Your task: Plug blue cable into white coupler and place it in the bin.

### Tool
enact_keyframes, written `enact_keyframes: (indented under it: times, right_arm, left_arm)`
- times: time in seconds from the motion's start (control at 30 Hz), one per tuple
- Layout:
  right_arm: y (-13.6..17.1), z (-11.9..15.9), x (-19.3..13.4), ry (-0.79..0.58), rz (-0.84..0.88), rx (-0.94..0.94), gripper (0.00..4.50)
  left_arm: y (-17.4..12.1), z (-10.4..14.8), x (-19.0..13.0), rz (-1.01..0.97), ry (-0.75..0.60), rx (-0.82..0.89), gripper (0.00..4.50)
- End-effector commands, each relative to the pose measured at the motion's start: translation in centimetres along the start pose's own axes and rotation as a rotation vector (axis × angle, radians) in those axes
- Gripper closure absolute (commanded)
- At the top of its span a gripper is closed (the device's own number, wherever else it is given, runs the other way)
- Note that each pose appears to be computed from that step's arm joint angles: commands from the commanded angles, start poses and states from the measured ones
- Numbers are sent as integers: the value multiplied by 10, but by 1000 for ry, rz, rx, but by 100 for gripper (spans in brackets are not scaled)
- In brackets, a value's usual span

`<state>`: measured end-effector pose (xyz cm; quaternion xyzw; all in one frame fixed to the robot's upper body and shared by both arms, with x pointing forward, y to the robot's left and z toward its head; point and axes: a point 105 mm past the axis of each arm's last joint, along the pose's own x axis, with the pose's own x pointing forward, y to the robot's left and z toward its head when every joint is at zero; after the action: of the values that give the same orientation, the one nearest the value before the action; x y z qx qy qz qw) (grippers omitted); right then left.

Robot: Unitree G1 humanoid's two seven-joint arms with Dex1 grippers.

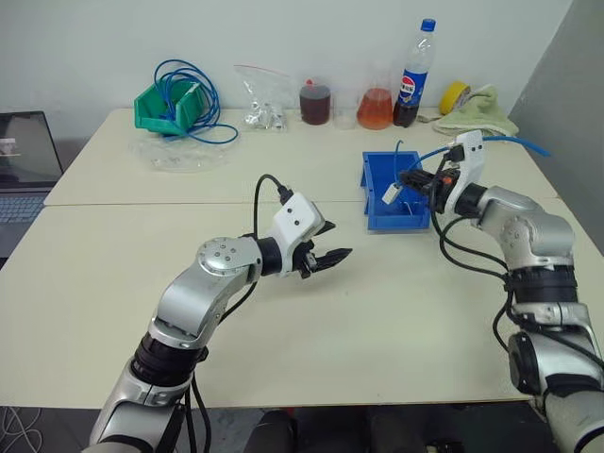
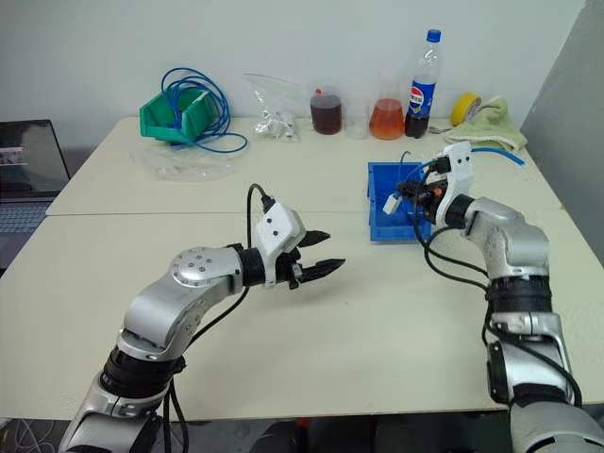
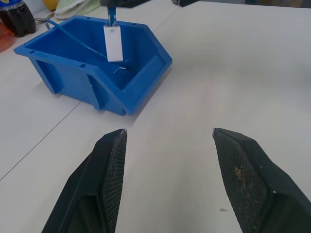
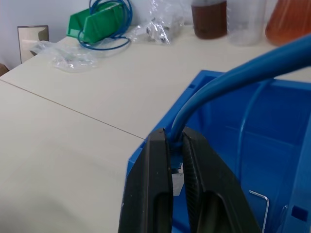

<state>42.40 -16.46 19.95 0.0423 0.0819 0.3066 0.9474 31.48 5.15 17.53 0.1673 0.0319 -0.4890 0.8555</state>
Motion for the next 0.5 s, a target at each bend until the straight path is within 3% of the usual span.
enact_keyframes:
  times: [0.03, 0.07, 0.5]
  right_arm:
    - [-16, 4, 5, 1, -43, 22, 446]
    - [-18, 3, 6, 5, -50, 28, 390]
    - [-40, 31, 11, -9, -165, -58, 119]
  left_arm:
    - [1, 12, 2, 6, -32, 44, 154]
    - [1, 13, 3, 6, -32, 44, 154]
    - [-1, 15, 11, -5, -45, 29, 154]
